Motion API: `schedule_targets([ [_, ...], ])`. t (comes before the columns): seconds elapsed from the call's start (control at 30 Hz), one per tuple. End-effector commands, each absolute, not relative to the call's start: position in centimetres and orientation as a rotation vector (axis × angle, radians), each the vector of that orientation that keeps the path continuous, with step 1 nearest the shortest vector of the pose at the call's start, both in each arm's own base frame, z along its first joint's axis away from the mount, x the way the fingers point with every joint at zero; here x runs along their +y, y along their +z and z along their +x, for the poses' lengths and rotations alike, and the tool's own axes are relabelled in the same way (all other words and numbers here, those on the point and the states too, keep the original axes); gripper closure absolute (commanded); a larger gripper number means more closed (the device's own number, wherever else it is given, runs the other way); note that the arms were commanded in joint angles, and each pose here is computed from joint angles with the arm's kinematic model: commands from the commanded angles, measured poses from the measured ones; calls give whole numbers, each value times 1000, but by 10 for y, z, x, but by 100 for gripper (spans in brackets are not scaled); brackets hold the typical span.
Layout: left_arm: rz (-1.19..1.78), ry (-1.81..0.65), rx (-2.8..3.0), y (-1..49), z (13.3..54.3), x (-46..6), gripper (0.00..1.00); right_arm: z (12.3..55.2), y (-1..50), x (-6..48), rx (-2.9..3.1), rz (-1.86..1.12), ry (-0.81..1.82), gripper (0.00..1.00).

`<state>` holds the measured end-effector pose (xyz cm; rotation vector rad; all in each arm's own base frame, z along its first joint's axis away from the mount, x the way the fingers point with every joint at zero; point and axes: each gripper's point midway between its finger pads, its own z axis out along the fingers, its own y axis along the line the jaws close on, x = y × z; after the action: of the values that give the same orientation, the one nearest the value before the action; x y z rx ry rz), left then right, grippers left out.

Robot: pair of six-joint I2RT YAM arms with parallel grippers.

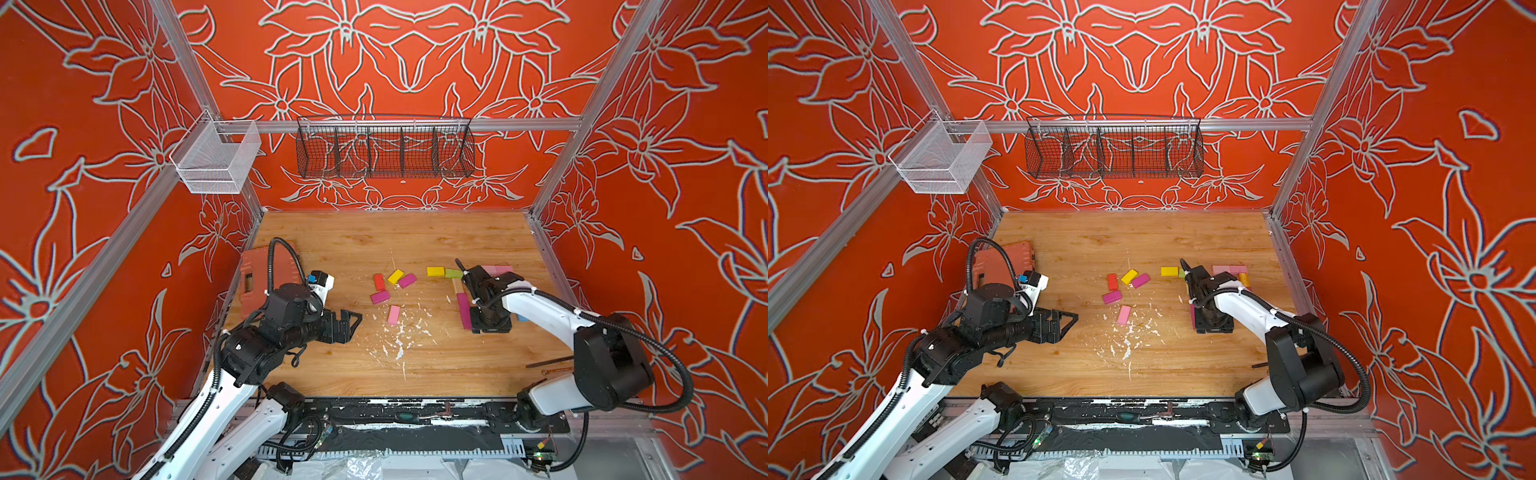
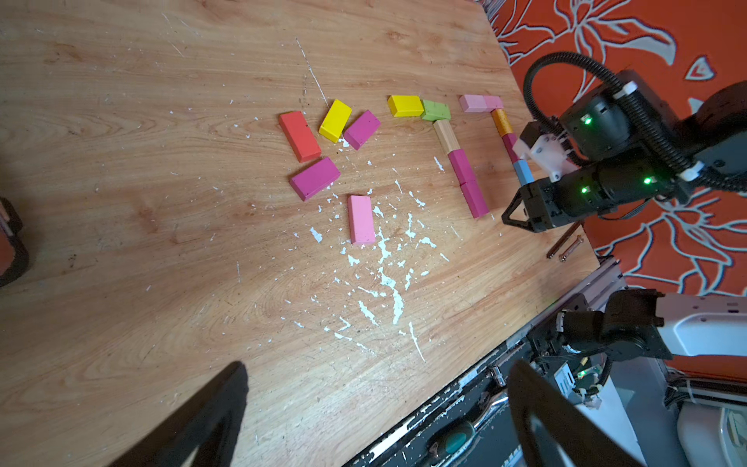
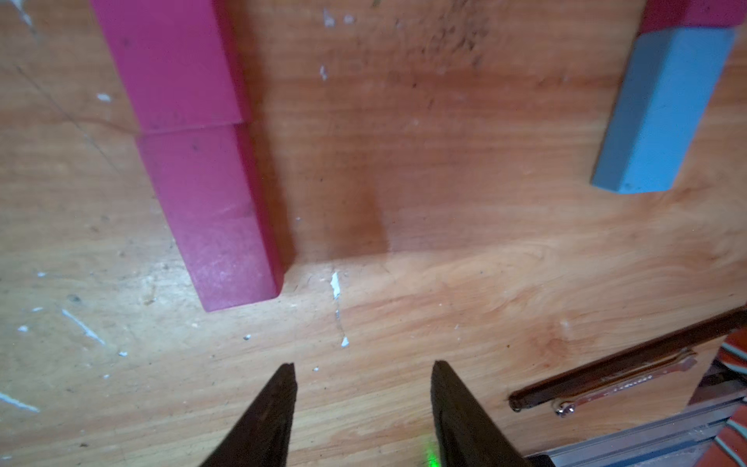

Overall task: Assemble the number 7 with building blocks
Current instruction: Adjust the building block at the center of the board.

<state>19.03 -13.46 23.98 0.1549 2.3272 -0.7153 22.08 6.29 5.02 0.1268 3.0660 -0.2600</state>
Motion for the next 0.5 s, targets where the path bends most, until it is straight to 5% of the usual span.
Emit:
schedule_targets([
  [0.0, 168, -728, 2310, 241, 189, -135, 3, 222, 43, 72, 3058, 174, -192, 44],
  [0.47, 158, -717, 2309, 241, 190, -133, 3, 236, 25, 74, 3051, 163, -232, 43],
])
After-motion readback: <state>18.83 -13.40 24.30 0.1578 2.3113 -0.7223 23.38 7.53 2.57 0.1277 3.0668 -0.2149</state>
